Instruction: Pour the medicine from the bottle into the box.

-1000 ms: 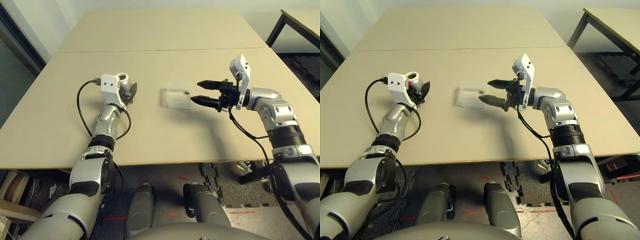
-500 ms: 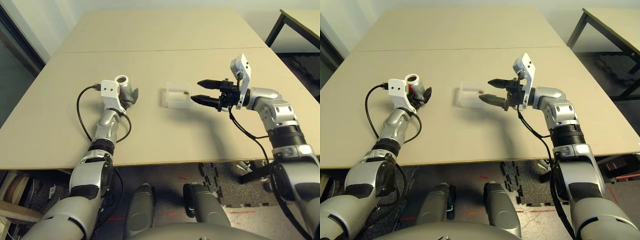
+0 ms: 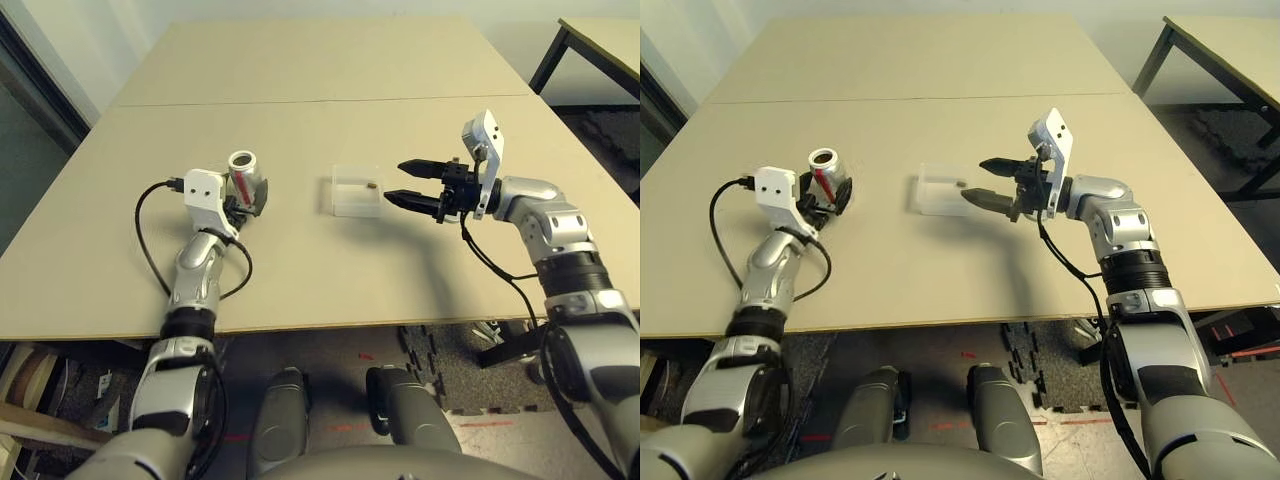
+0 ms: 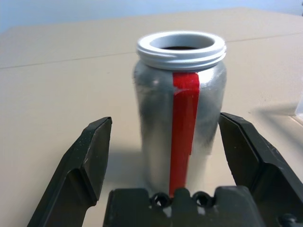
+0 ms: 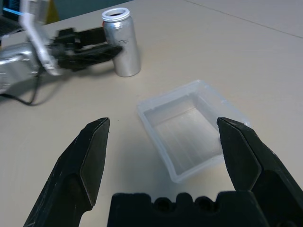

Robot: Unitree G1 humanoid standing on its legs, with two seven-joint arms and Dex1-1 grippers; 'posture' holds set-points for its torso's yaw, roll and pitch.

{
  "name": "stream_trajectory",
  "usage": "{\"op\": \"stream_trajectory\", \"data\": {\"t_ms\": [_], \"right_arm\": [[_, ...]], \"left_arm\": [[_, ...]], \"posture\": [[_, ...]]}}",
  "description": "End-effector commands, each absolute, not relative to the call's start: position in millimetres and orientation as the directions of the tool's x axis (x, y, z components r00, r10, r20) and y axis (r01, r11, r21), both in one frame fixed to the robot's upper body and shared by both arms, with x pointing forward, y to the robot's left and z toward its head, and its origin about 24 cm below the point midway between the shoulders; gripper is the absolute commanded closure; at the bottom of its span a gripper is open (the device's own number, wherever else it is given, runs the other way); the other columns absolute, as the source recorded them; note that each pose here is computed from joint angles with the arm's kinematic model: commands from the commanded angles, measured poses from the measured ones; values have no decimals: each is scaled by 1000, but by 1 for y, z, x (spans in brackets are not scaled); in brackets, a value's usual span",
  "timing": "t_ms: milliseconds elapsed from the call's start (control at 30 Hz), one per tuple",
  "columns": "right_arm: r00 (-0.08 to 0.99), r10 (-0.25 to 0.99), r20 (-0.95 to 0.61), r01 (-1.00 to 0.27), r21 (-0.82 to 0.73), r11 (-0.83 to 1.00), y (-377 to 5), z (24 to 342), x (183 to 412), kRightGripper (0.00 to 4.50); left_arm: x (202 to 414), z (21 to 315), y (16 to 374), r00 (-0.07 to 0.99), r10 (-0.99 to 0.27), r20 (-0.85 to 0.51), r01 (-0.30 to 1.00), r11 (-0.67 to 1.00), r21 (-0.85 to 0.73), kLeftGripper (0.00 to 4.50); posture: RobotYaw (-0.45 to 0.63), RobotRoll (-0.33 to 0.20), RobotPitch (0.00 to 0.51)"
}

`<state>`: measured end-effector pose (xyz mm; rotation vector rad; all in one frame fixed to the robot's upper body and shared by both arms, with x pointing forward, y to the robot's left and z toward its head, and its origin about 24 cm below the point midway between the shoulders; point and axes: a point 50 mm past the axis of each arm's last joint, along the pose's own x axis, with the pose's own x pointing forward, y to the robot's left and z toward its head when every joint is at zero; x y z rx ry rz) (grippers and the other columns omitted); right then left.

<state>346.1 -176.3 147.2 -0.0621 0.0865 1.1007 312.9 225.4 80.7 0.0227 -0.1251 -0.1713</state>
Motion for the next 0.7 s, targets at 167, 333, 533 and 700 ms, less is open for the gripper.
{"op": "stream_trajectory", "data": {"t_ms": [167, 333, 533, 700], "right_arm": [[516, 847, -127, -856, -31, 517, -197, 141, 348, 0], [523, 840, -142, -851, -40, 523, -205, 140, 349, 0], [539, 830, -140, -841, -47, 539, -208, 141, 352, 0], [631, 769, -108, -776, -66, 627, -216, 142, 359, 0]], "left_arm": [[281, 96, 245, 988, -105, 115, 105, 994, 9, 36], [270, 108, 283, 992, 5, 127, -7, 1000, 13, 36], [271, 127, 322, 982, 125, 144, -121, 992, -34, 36], [280, 131, 333, 977, 165, 133, -165, 986, -9, 36]], "posture": [[-28, 0, 99], [-20, 0, 101], [-15, 0, 100], [-14, 0, 97]]}}
